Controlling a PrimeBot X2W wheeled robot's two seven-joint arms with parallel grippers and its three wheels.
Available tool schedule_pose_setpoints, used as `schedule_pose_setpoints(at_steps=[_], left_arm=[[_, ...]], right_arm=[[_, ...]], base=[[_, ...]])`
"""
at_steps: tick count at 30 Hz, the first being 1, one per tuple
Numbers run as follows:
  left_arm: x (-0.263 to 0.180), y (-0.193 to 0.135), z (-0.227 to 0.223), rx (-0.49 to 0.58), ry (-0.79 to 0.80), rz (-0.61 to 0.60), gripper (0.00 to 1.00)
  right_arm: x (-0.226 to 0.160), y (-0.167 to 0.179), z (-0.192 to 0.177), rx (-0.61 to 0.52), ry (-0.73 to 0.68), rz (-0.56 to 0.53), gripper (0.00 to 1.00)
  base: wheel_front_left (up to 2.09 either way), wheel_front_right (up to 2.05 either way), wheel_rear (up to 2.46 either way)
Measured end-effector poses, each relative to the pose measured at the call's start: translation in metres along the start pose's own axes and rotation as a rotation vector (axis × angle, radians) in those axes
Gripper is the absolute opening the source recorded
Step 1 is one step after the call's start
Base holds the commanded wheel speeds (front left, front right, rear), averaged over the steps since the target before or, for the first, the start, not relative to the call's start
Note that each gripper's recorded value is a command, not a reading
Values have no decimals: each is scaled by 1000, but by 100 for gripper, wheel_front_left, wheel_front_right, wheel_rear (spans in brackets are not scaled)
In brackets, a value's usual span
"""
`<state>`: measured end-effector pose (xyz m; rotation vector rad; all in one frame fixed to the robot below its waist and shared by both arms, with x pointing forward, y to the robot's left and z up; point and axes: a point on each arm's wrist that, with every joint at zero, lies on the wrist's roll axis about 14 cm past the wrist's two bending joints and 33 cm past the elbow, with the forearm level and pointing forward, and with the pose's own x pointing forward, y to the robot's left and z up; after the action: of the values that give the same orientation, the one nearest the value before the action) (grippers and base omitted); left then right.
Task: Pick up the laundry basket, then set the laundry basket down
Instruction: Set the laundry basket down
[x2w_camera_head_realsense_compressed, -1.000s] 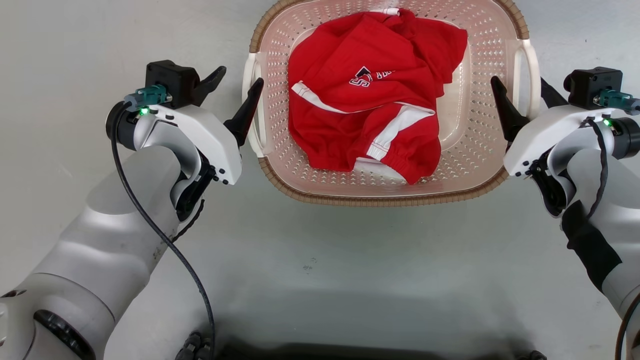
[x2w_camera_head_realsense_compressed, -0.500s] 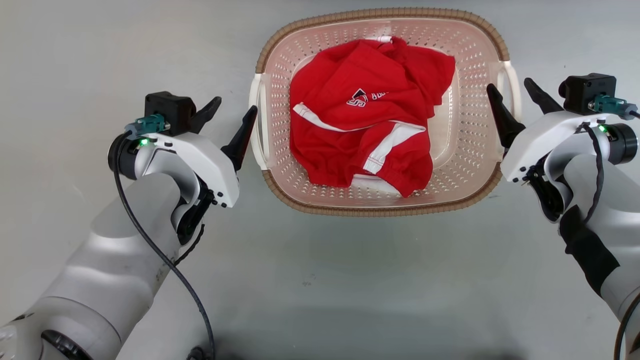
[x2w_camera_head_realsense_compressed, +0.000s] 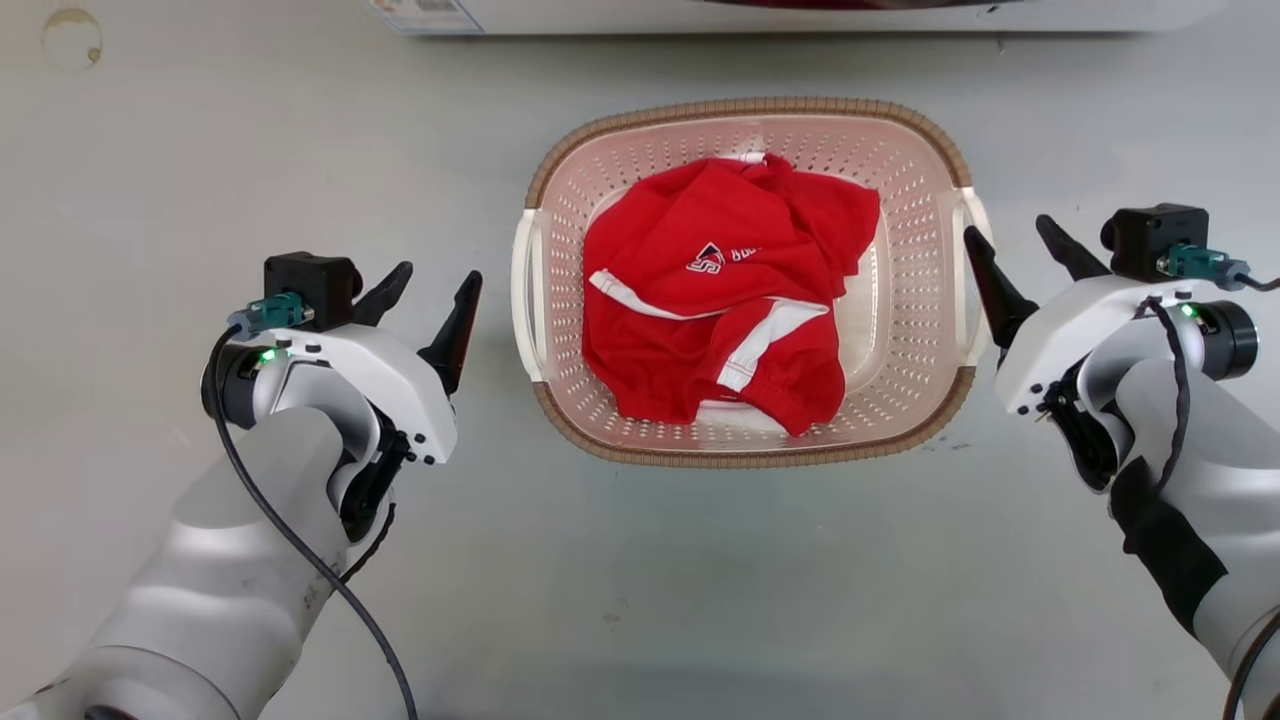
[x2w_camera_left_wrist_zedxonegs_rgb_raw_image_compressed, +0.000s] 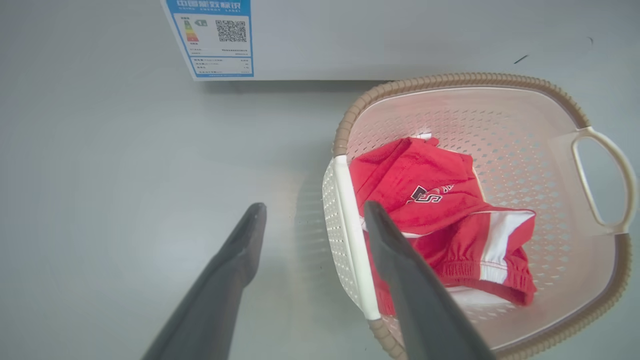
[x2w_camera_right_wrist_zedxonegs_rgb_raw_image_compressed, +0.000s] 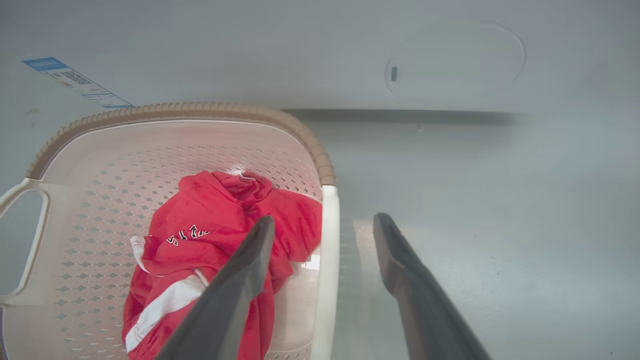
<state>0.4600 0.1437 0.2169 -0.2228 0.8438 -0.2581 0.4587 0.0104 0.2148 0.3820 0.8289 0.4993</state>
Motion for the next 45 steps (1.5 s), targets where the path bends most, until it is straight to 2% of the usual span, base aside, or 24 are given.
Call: schedule_pose_setpoints(at_steps=[10, 31, 45], left_arm=[[-31, 3, 17, -29, -67, 41, 100], [-116, -3, 25, -18, -182, 85, 100], [-170, -2, 39, -45, -326, 117, 100]], right_arm=[[-25, 19, 18, -27, -50, 10, 100], [-98, 78, 44, -93, -178, 64, 100], [-146, 130, 82, -193, -364, 148, 100]], base=[[0, 0, 0], [0, 0, 0], [0, 0, 0]])
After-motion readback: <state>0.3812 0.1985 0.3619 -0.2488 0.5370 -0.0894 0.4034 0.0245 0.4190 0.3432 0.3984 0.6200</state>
